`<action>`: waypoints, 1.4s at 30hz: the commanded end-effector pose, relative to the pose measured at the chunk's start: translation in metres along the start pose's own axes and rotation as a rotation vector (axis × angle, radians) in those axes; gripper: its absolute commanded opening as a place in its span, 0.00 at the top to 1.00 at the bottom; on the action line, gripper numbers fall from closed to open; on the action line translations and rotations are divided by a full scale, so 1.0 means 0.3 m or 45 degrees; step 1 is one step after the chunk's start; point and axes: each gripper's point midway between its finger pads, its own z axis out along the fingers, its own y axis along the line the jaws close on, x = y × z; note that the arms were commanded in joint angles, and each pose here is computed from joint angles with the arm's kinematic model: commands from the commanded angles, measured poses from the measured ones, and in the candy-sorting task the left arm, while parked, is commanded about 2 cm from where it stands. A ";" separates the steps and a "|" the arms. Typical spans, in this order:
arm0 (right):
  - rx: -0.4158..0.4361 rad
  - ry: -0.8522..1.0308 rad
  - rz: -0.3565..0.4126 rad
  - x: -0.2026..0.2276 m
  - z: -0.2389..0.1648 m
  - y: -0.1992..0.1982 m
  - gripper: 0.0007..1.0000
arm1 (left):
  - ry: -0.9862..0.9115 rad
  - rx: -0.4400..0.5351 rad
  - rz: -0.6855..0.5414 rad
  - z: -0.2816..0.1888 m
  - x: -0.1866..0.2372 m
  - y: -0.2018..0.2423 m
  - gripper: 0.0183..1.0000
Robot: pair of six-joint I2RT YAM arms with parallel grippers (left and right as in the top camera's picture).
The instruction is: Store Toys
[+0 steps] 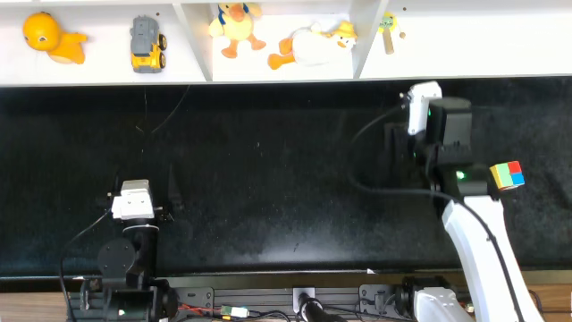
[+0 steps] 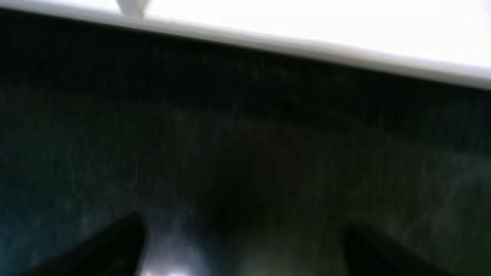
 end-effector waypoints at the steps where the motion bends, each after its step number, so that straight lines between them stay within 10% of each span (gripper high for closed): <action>1: 0.006 -0.011 -0.009 0.025 -0.045 0.005 0.01 | -0.010 0.015 0.024 -0.002 -0.005 -0.008 0.00; 26: -0.061 -0.007 -0.003 0.030 -0.047 0.035 0.00 | -0.010 0.015 0.024 -0.002 -0.005 -0.008 0.00; 42: 0.396 0.277 0.317 0.265 -0.115 -0.347 0.00 | -0.010 0.015 0.024 -0.002 -0.005 -0.008 0.00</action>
